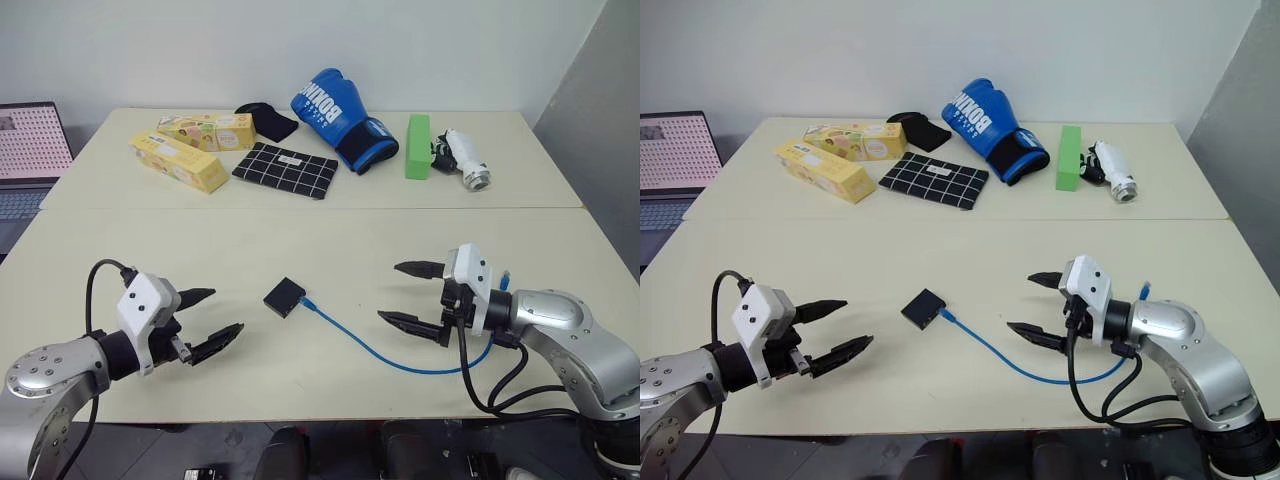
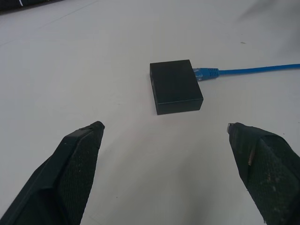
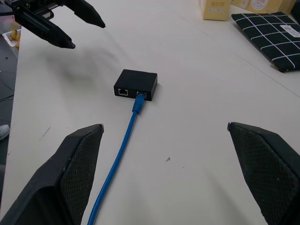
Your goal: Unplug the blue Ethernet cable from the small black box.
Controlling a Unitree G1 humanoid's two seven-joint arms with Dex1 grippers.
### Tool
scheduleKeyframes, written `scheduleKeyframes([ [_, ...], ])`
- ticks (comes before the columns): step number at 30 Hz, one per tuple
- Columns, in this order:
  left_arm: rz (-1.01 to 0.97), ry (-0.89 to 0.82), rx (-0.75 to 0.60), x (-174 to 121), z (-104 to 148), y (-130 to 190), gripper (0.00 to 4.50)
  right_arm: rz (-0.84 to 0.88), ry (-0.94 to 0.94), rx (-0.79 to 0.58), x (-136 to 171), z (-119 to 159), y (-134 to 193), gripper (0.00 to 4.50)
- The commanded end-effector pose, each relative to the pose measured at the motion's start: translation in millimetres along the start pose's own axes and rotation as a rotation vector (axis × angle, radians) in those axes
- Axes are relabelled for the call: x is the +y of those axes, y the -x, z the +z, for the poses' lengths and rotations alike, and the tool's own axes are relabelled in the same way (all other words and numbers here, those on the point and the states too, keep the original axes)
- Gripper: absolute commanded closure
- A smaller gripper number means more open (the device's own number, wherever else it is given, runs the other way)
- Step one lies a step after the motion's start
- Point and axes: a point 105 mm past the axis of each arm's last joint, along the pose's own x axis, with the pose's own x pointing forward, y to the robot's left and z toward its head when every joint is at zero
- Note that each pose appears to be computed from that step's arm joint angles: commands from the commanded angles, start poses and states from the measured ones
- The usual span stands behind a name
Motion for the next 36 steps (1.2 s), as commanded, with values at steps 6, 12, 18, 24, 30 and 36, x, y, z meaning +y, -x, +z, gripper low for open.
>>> scheduleKeyframes([
  [6, 0.002, -0.051, -0.041, -4.1, 13.8, 0.7, 0.01, 0.021, 0.035, -0.027, 4.3, 8.5, -1.3, 0.0],
  [12, -0.001, -0.046, -0.006, -7.1, 7.5, 2.2, 0.01, 0.04, 0.039, -0.026, 7.8, 3.8, -16.2, 0.0],
  [18, -0.102, -0.033, -0.017, -16.0, 6.7, 7.2, 0.01, 0.051, 0.036, -0.019, 13.6, -9.7, -58.0, 0.0],
  [24, -0.243, -0.051, 0.023, -19.5, 3.9, 16.8, 0.01, 0.097, 0.028, 0.041, 27.9, -30.8, -109.5, 0.0],
  [30, -0.257, -0.073, 0.021, -16.2, 6.8, 16.0, 0.01, 0.049, 0.011, 0.131, 27.1, -52.6, -132.6, 0.0],
  [36, -0.245, -0.083, 0.021, -15.3, 2.9, 15.0, 0.0, 0.016, 0.013, 0.146, 23.3, -53.6, -133.4, 1.12],
])
